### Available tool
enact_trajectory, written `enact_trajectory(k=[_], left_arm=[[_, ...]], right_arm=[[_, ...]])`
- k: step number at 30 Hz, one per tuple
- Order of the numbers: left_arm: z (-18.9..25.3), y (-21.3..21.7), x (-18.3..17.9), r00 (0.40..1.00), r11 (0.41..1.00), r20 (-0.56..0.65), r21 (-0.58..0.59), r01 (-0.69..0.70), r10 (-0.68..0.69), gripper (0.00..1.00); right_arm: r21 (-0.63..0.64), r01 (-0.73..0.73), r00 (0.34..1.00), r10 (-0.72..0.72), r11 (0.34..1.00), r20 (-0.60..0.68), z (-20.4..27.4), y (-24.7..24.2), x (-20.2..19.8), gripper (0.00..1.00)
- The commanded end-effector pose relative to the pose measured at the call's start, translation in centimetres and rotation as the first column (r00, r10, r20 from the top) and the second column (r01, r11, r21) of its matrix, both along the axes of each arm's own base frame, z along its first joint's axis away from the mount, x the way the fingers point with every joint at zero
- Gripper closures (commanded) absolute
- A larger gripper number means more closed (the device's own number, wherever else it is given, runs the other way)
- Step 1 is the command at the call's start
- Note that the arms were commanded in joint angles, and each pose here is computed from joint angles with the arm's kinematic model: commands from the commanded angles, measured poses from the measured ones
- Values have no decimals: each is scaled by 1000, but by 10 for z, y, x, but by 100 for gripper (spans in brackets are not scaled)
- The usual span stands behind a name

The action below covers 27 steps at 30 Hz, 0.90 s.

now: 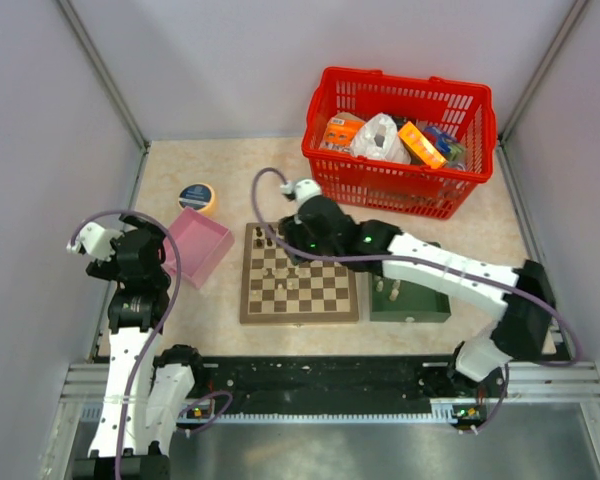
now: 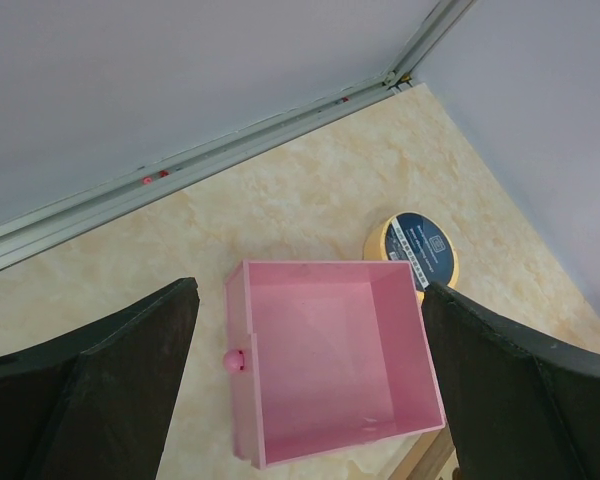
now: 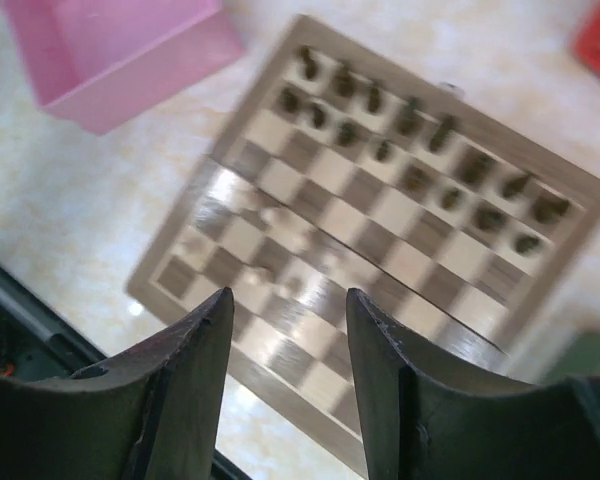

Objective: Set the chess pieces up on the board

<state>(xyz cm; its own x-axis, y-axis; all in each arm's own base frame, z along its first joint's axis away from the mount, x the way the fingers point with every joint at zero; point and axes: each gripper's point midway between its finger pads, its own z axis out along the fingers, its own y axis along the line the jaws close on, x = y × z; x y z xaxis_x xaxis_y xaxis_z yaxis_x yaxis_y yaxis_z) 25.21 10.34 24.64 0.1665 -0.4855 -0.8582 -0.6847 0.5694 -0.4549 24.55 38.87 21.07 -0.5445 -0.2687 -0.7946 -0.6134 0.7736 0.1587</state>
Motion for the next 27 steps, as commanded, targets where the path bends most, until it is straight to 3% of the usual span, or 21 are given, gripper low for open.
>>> enact_trajectory(k=[1,5,11,27], left_arm=[[9,-1,7,999,1000,50,1,15,-15,1],[9,-3,10,998,1000,54,-3,30,-29,1],[4,-8,16,997,998,49,-17,58,-57,1],[3,-10,15,996,997,49,-15,73,-72,1]], right_arm=[[30,239,971,-239,971,15,5,-88,28,51],[37,406,914,-406,913,-26,-13,-167,42,51],[-63,562,811,-565,824,-155,-72,-250,47,55],[-219,608,736,-645,763,-207,-133,-295,75,61]])
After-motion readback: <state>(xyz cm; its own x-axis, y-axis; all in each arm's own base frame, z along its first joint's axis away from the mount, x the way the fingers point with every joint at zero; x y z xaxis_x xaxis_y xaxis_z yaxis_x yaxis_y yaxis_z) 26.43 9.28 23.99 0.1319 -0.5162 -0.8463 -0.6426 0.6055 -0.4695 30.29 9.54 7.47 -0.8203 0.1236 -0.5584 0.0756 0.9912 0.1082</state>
